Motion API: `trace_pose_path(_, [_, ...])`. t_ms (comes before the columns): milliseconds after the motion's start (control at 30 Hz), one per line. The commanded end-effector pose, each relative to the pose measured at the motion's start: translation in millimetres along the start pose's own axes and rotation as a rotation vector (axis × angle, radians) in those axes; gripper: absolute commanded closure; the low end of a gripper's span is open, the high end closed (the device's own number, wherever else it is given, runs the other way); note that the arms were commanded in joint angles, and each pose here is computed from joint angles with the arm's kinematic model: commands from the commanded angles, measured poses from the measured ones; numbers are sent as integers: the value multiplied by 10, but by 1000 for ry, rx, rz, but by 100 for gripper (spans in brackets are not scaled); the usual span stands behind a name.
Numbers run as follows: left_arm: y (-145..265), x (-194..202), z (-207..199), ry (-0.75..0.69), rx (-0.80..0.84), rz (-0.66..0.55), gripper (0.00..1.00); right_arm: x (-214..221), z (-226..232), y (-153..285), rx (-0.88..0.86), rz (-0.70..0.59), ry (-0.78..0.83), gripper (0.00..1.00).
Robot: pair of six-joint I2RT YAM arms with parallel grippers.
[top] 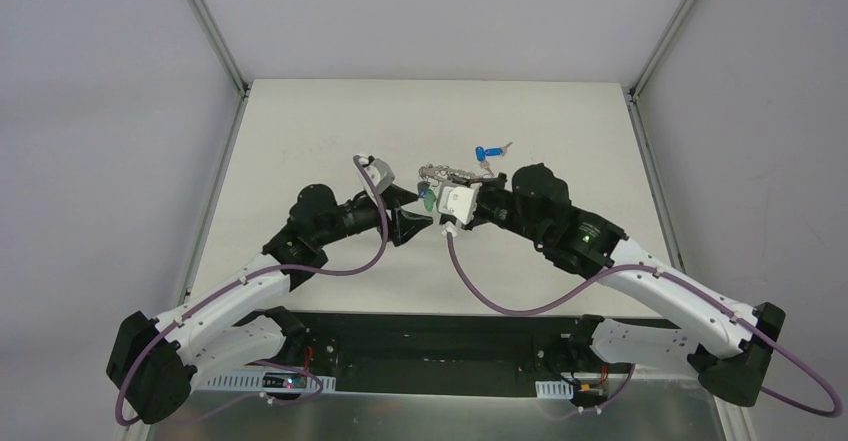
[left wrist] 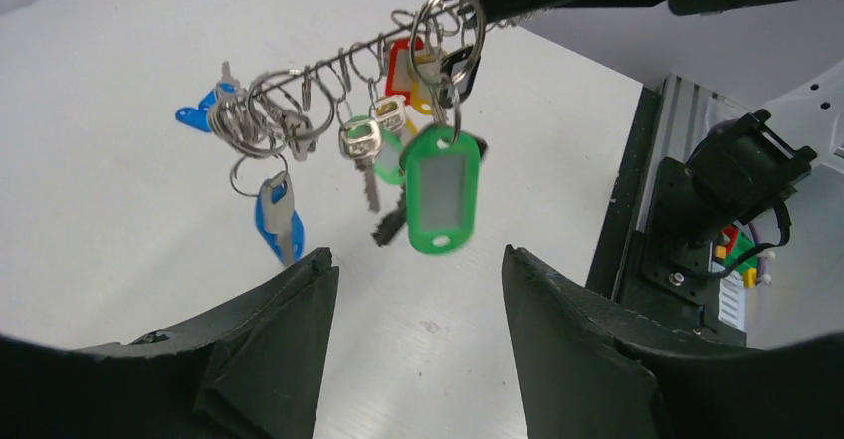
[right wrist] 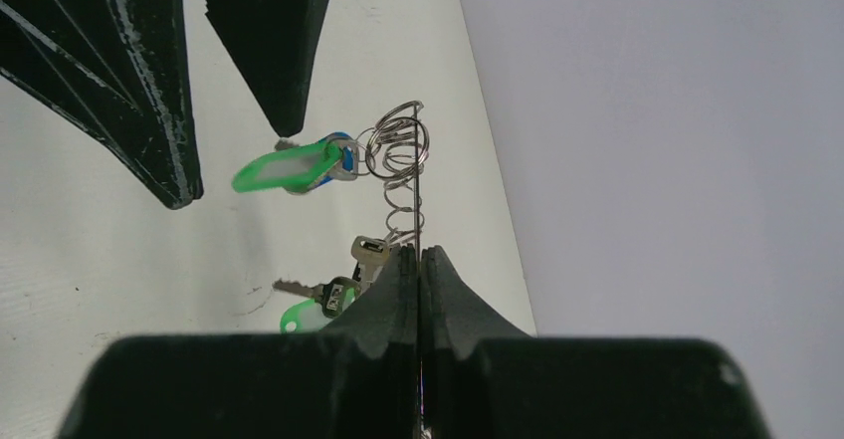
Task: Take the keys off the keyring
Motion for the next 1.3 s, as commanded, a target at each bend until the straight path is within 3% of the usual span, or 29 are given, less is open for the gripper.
trace_pose_path(0, [-16,-344,-71,-157,71,-140,37,-267,-312,68,101,-123,51,100])
trace_pose_path(700, [-267,-512,12,-191,75,-191,49,-336,-270,118,56,-198,40,100])
trace_pose_path(833, [-299,-516,-4,-182,104,-186,67,-336,-264,132,55,-201,34,100])
trace_pose_path(967, [-311,-497,-20,-165,127,-181,99,-309,-262,153,63,-179,22,100])
trace_pose_path(1100, [-269,-438,-45,-101,125,-144,100,-221,-216,165,84,-125,-15,100])
trace_pose_path(1267, [-176,-299,-76,88,62,31,100,23,-15,113,92,-9,-118,100])
Point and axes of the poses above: each gripper's point midway between its finger pads, its own y axis back along the fingers, its own z axis along the line the jaws close on, x = y × z, the point moved 9 cm from there along y, back along the fingers, and after that the axes turned 3 degrees about y, right-handed, at the moved point
